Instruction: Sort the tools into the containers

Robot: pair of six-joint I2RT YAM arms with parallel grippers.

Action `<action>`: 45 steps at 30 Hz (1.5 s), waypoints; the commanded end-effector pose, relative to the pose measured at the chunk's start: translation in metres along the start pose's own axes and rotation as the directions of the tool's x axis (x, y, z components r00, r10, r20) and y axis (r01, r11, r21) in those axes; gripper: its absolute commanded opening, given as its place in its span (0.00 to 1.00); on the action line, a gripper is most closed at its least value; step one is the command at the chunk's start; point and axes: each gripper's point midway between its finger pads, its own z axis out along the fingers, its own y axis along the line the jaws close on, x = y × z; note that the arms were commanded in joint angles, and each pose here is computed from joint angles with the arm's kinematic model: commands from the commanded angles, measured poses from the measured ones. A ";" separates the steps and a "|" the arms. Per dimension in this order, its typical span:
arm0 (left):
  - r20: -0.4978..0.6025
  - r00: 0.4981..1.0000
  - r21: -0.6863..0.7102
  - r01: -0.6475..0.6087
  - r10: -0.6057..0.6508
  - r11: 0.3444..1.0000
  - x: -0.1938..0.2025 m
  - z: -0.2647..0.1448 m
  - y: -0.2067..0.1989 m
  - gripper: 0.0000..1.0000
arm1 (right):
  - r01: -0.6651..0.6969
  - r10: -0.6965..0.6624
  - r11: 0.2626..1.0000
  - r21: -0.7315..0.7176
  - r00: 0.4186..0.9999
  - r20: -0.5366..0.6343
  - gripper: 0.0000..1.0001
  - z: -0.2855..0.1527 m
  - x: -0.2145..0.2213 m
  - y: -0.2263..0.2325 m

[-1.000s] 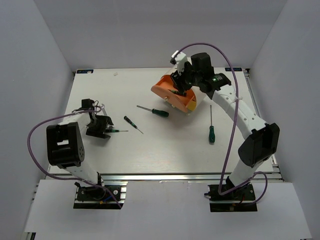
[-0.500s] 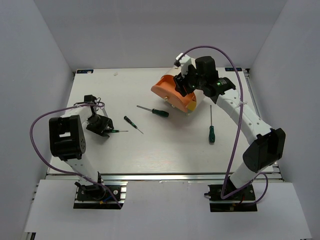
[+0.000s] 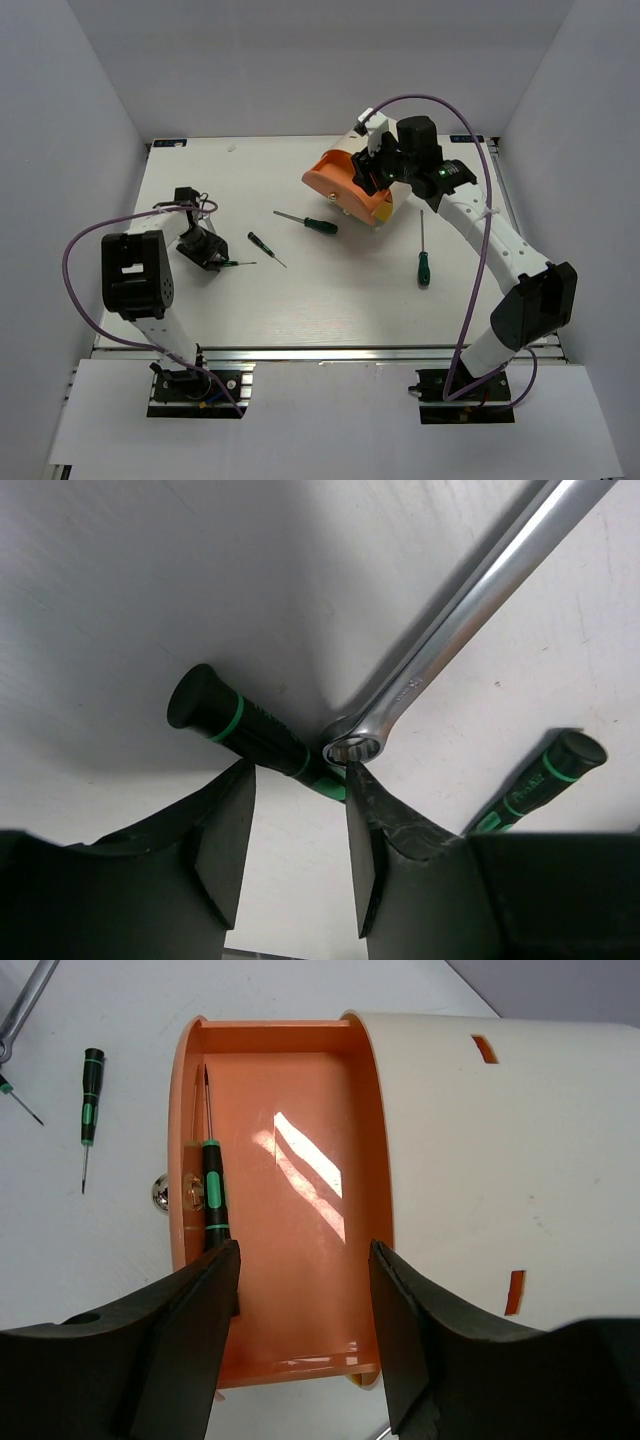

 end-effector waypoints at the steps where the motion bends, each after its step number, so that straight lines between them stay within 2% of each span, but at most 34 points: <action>1: -0.022 0.997 -0.199 -0.082 0.079 0.977 0.016 0.015 0.054 0.52 | 0.008 -0.009 1.000 0.016 0.997 0.082 0.60 -0.016 -0.021 -0.003; 6: -0.008 0.992 -0.149 -0.130 0.130 0.980 0.017 0.008 0.052 0.55 | 0.000 -0.001 1.000 0.008 0.997 0.081 0.60 -0.016 -0.019 -0.001; 12: -0.026 0.988 -0.153 -0.158 0.155 0.976 0.024 0.008 0.060 0.47 | -0.002 0.002 1.000 -0.004 0.997 0.083 0.60 -0.015 -0.019 0.001; 17: -0.007 0.987 -0.135 -0.162 0.163 0.977 0.026 0.003 0.062 0.46 | -0.002 0.002 1.000 -0.006 0.997 0.083 0.60 -0.015 -0.019 0.002; 21: -0.036 0.986 -0.153 -0.168 0.165 0.974 0.030 0.008 0.068 0.46 | -0.003 0.004 1.000 -0.011 0.996 0.089 0.60 -0.017 -0.021 0.003; 22: -0.045 0.985 -0.156 -0.170 0.165 0.973 0.032 0.010 0.069 0.33 | -0.005 0.006 1.000 -0.009 0.996 0.089 0.60 -0.018 -0.020 0.002; 24: -0.061 0.984 -0.149 -0.176 0.169 0.973 0.034 0.014 0.068 0.19 | -0.004 0.005 1.000 -0.007 0.996 0.093 0.60 -0.020 -0.022 0.002; 25: -0.061 0.983 -0.142 -0.182 0.175 0.973 0.035 0.014 0.067 0.07 | -0.004 0.005 1.000 -0.005 0.995 0.096 0.60 -0.021 -0.023 0.001; 26: -0.057 0.983 -0.132 -0.183 0.177 0.974 0.033 0.012 0.065 0.03 | -0.004 0.005 1.000 -0.009 0.995 0.097 0.60 -0.022 -0.023 0.002; 27: -0.043 0.982 -0.113 -0.190 0.186 0.975 0.031 0.007 0.061 0.01 | -0.006 0.007 1.000 -0.010 0.995 0.102 0.60 -0.025 -0.025 0.001; 30: 0.009 0.973 -0.052 -0.231 0.232 0.972 0.022 -0.014 0.045 0.00 | -0.005 0.009 0.999 -0.034 0.993 0.122 0.61 -0.034 -0.028 0.003; 33: 0.095 0.948 0.104 -0.314 0.305 0.944 0.022 -0.066 0.006 0.00 | 0.010 0.006 0.996 -0.092 0.986 0.168 0.60 -0.050 -0.031 0.003; 34: 0.117 0.930 0.146 -0.364 0.349 0.920 0.030 -0.078 -0.009 0.00 | 0.020 0.003 0.993 -0.119 0.983 0.185 0.57 -0.055 -0.031 0.004; 35: 0.130 0.902 0.215 -0.430 0.411 0.877 0.050 -0.093 -0.028 0.00 | 0.044 0.000 0.983 -0.180 0.972 0.235 0.46 -0.067 -0.038 0.015; 37: 0.273 0.861 0.380 -0.506 0.429 0.775 0.068 -0.140 -0.070 0.00 | 0.048 0.012 0.977 -0.206 0.960 0.279 0.26 -0.073 -0.036 0.016; 38: 0.339 0.849 0.469 -0.525 0.404 0.710 0.071 -0.163 -0.093 0.00 | 0.054 0.009 0.979 -0.199 0.952 0.305 0.06 -0.081 -0.041 0.018; 39: 0.358 0.858 0.535 -0.511 0.367 0.673 0.076 -0.183 -0.107 0.00 | 0.059 0.008 0.978 -0.201 0.949 0.316 0.00 -0.083 -0.040 0.020; 41: 0.409 0.851 0.630 -0.525 0.330 0.572 0.084 -0.221 -0.131 0.00 | 0.063 0.009 0.977 -0.204 0.942 0.336 0.00 -0.087 -0.040 0.024; 43: 0.477 0.832 0.714 -0.555 0.283 0.427 0.088 -0.273 -0.167 0.00 | 0.050 0.024 0.977 -0.206 0.939 0.344 0.00 -0.088 -0.040 0.025; 45: 0.488 0.825 0.750 -0.563 0.283 0.347 0.098 -0.295 -0.196 0.00 | 0.030 0.041 0.978 -0.205 0.942 0.333 0.00 -0.087 -0.036 0.026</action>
